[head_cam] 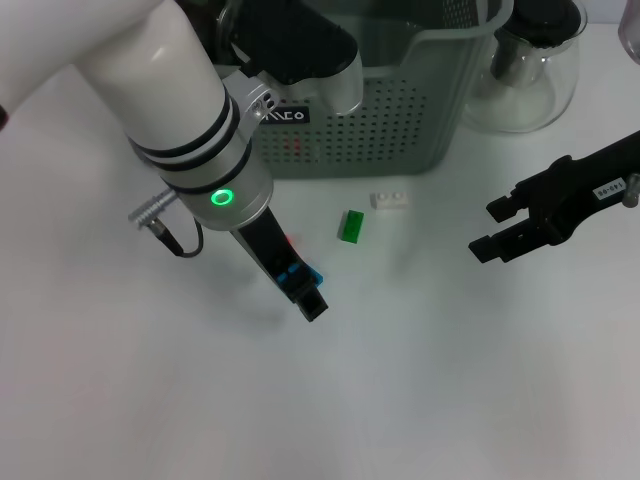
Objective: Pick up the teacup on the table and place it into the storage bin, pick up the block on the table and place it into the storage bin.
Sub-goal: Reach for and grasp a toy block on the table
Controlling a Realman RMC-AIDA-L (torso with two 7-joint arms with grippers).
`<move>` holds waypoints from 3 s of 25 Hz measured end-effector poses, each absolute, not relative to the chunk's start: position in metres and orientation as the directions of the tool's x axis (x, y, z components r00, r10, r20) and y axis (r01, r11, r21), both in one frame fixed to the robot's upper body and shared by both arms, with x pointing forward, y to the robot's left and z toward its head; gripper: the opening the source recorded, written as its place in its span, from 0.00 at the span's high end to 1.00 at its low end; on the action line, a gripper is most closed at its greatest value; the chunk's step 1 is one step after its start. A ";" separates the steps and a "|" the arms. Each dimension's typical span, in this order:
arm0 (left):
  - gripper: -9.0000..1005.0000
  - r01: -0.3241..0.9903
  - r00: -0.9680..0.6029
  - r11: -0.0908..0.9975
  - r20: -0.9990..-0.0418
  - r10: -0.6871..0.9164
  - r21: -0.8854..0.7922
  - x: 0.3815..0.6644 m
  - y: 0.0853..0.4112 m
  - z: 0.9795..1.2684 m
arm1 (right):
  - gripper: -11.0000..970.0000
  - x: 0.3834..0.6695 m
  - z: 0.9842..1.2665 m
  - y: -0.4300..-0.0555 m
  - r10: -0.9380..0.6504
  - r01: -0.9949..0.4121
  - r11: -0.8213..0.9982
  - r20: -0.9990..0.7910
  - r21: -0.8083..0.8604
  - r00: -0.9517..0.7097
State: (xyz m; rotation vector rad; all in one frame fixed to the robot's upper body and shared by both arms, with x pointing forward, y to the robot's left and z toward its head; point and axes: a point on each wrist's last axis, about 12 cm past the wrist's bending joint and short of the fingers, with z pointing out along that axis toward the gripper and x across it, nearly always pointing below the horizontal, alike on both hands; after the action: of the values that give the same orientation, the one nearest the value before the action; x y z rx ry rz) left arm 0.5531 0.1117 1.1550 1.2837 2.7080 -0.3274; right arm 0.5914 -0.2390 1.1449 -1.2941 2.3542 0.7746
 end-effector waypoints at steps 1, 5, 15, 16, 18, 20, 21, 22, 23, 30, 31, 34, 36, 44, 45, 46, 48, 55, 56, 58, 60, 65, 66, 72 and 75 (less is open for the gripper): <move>0.31 0.764 -0.644 0.628 -0.204 0.737 -0.144 0.553 0.111 1.155 | 0.23 0.592 1.145 -0.239 -0.667 -0.855 0.430 -0.536 0.291 -0.518; 0.31 0.725 -0.688 0.672 -0.206 0.696 -0.149 0.553 0.107 1.154 | 0.23 0.591 1.145 -0.240 -0.684 -0.868 0.413 -0.535 0.275 -0.495; 0.31 0.718 -0.690 0.690 -0.227 0.687 -0.093 0.553 0.089 1.146 | 0.23 0.593 1.145 -0.239 -0.700 -0.887 0.391 -0.547 0.245 -0.459; 0.31 0.720 -0.687 0.688 -0.226 0.691 -0.087 0.553 0.088 1.145 | 0.23 0.593 1.145 -0.239 -0.700 -0.888 0.390 -0.548 0.244 -0.458; 0.31 0.725 -0.681 0.685 -0.227 0.696 -0.076 0.554 0.086 1.142 | 0.23 0.593 1.145 -0.238 -0.700 -0.889 0.389 -0.550 0.241 -0.456; 0.31 0.725 -0.680 0.686 -0.229 0.696 -0.067 0.555 0.086 1.141 | 0.23 0.593 1.145 -0.237 -0.700 -0.889 0.388 -0.551 0.242 -0.455; 0.31 0.723 -0.681 0.688 -0.229 0.695 -0.060 0.556 0.086 1.140 | 0.23 0.593 1.145 -0.237 -0.700 -0.890 0.388 -0.551 0.241 -0.454; 0.31 0.721 -0.682 0.691 -0.229 0.695 -0.053 0.557 0.087 1.139 | 0.23 0.594 1.145 -0.237 -0.699 -0.890 0.388 -0.552 0.241 -0.454; 0.31 0.719 -0.684 0.694 -0.226 0.694 -0.046 0.558 0.088 1.138 | 0.23 0.594 1.144 -0.236 -0.700 -0.890 0.387 -0.552 0.239 -0.453; 0.31 0.704 -0.698 0.709 -0.209 0.685 -0.029 0.562 0.093 1.131 | 0.23 0.594 1.144 -0.237 -0.699 -0.892 0.387 -0.557 0.235 -0.450; 0.32 0.704 -0.699 0.710 -0.207 0.685 -0.029 0.562 0.093 1.130 | 0.23 0.594 1.144 -0.237 -0.698 -0.892 0.387 -0.557 0.234 -0.450; 0.32 0.701 -0.703 0.712 -0.197 0.684 -0.028 0.562 0.094 1.126 | 0.23 0.595 1.144 -0.236 -0.697 -0.892 0.389 -0.559 0.231 -0.449; 0.32 0.699 -0.705 0.714 -0.192 0.683 -0.030 0.562 0.095 1.125 | 0.23 0.595 1.143 -0.236 -0.697 -0.892 0.389 -0.560 0.230 -0.449; 0.32 0.691 -0.714 0.722 -0.190 0.674 -0.039 0.563 0.096 1.120 | 0.23 0.595 1.143 -0.234 -0.696 -0.896 0.383 -0.567 0.226 -0.441; 0.32 0.690 -0.715 0.722 -0.190 0.672 -0.043 0.562 0.095 1.119 | 0.23 0.595 1.143 -0.234 -0.695 -0.895 0.384 -0.568 0.225 -0.441; 0.32 0.690 -0.716 0.722 -0.191 0.672 -0.045 0.562 0.095 1.119 | 0.23 0.595 1.143 -0.234 -0.695 -0.895 0.384 -0.568 0.224 -0.441; 0.32 0.691 -0.714 0.721 -0.194 0.672 -0.046 0.562 0.094 1.119 | 0.23 0.595 1.143 -0.234 -0.694 -0.895 0.385 -0.569 0.223 -0.441; 0.32 0.700 -0.705 0.712 -0.200 0.680 -0.049 0.561 0.091 1.116 | 0.23 0.596 1.142 -0.234 -0.693 -0.895 0.386 -0.570 0.222 -0.440; 0.32 0.701 -0.705 0.712 -0.200 0.680 -0.049 0.561 0.091 1.116 | 0.23 0.596 1.142 -0.234 -0.693 -0.895 0.387 -0.570 0.221 -0.440; 0.32 0.702 -0.704 0.711 -0.199 0.682 -0.048 0.561 0.091 1.115 | 0.23 0.596 1.142 -0.234 -0.693 -0.895 0.389 -0.571 0.218 -0.440; 0.32 0.705 -0.701 0.708 -0.198 0.685 -0.045 0.560 0.090 1.115 | 0.23 0.596 1.142 -0.234 -0.692 -0.895 0.390 -0.572 0.216 -0.440; 0.32 0.705 -0.701 0.708 -0.198 0.685 -0.044 0.560 0.090 1.113 | 0.23 0.597 1.142 -0.234 -0.691 -0.894 0.393 -0.573 0.214 -0.441; 0.32 0.704 -0.701 0.708 -0.198 0.685 -0.043 0.560 0.090 1.113 | 0.23 0.597 1.142 -0.234 -0.691 -0.894 0.392 -0.573 0.214 -0.441; 0.33 0.709 -0.696 0.705 -0.200 0.690 -0.035 0.561 0.089 1.112 | 0.23 0.597 1.142 -0.233 -0.691 -0.895 0.391 -0.575 0.214 -0.439; 0.35 0.710 -0.694 0.704 -0.203 0.691 -0.031 0.561 0.089 1.112 | 0.23 0.597 1.142 -0.233 -0.690 -0.895 0.391 -0.575 0.214 -0.439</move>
State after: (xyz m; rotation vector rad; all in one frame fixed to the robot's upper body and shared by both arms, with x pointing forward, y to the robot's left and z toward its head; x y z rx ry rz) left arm 0.5608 0.0893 1.1115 1.1346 2.7347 -0.1591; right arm 0.5967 -0.2334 1.1419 -1.3678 2.2606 0.7096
